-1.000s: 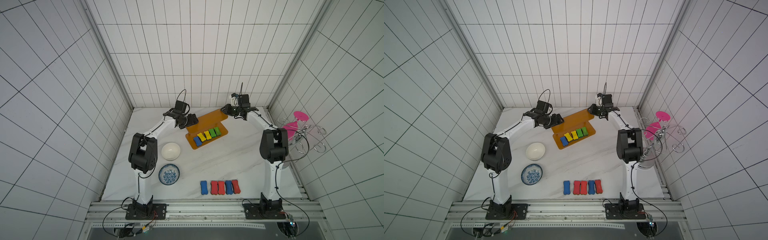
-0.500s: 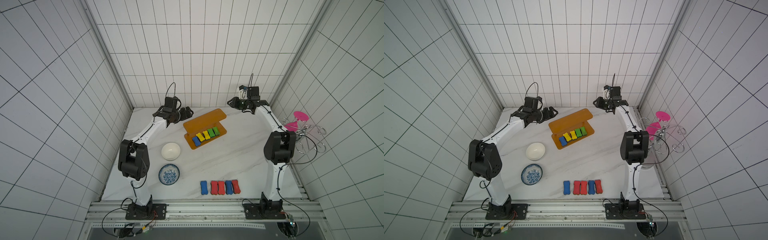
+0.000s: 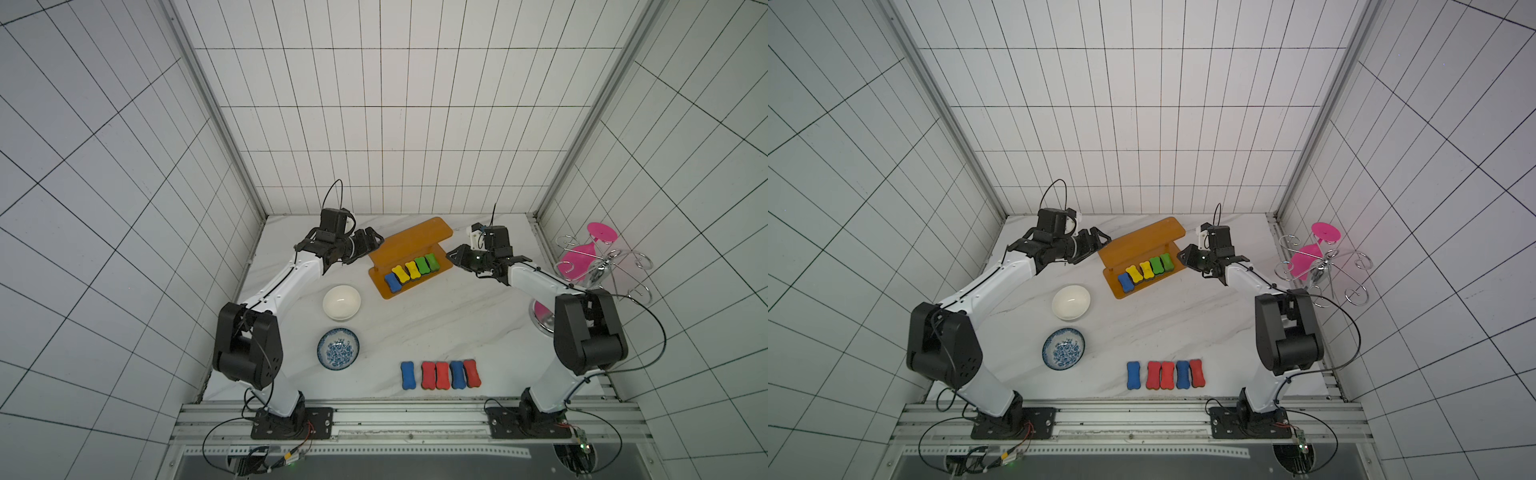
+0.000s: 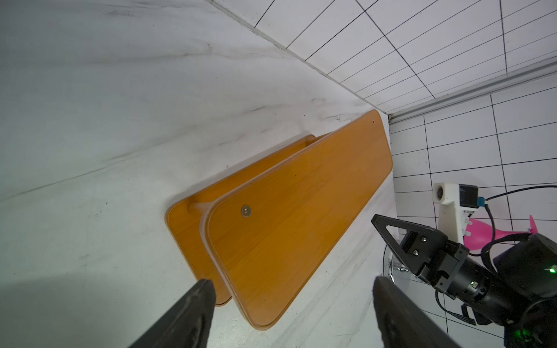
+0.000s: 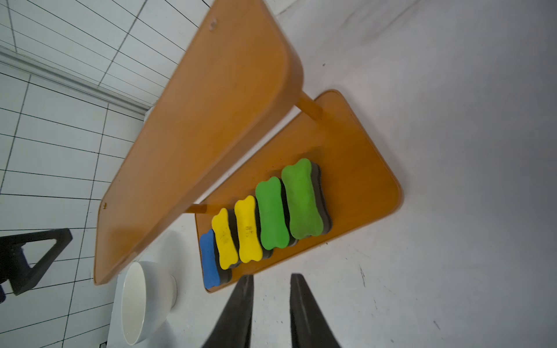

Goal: Remove the whiteboard erasers from the shelf
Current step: Pick up the whiteboard eraser from the shelf.

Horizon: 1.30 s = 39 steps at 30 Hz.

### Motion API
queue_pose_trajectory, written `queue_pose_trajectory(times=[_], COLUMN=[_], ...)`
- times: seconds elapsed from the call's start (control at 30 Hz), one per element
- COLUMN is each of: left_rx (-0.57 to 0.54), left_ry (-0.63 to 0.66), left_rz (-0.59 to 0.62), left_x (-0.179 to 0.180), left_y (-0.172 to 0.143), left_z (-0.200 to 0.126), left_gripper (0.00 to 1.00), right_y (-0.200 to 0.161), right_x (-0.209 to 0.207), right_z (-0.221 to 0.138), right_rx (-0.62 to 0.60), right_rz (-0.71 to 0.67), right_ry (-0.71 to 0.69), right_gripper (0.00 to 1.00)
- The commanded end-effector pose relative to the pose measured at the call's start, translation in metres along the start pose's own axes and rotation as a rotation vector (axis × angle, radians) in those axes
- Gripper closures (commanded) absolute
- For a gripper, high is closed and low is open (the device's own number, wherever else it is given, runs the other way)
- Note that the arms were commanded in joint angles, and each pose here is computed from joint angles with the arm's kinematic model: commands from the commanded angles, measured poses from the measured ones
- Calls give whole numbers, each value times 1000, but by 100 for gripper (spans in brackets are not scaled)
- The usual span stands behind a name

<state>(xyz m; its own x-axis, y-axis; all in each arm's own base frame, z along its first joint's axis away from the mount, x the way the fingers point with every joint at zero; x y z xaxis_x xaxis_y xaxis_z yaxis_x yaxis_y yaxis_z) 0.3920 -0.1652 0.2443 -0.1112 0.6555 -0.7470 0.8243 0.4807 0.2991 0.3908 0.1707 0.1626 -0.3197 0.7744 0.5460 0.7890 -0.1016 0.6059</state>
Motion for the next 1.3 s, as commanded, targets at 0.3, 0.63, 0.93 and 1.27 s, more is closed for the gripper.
queue_pose_trajectory(times=[0.3, 0.63, 0.93, 1.27], left_rx=[70, 104, 109, 102], left_ry=[-75, -76, -70, -61], left_rz=[-22, -37, -42, -37], left_x=[-2, 4, 6, 8], left_y=[-15, -16, -14, -14], left_z=[14, 26, 28, 24], left_gripper=[15, 15, 15, 15], right_y=[-2, 1, 1, -5], right_x=[-39, -49, -50, -46], right_z=[53, 78, 83, 99], right_rx=[-39, -56, -49, -12], right_rz=[44, 80, 70, 51], right_ry=[56, 144, 147, 132], right_gripper=[74, 73, 70, 66])
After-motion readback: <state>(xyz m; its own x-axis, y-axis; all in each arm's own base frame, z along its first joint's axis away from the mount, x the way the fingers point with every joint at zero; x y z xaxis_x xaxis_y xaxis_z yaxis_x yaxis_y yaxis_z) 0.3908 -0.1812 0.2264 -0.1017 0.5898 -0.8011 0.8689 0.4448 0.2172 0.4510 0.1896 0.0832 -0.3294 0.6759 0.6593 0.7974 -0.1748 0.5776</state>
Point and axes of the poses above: each gripper's point midway between its finger pads, its own z axis out along the fingers, its own x axis along the line the jaws close on, y = z × x, the point moved 6 cm from there along -z, back along the fingers, and after that the axes turned 10 degrees about -z, right-handed, at the moved point
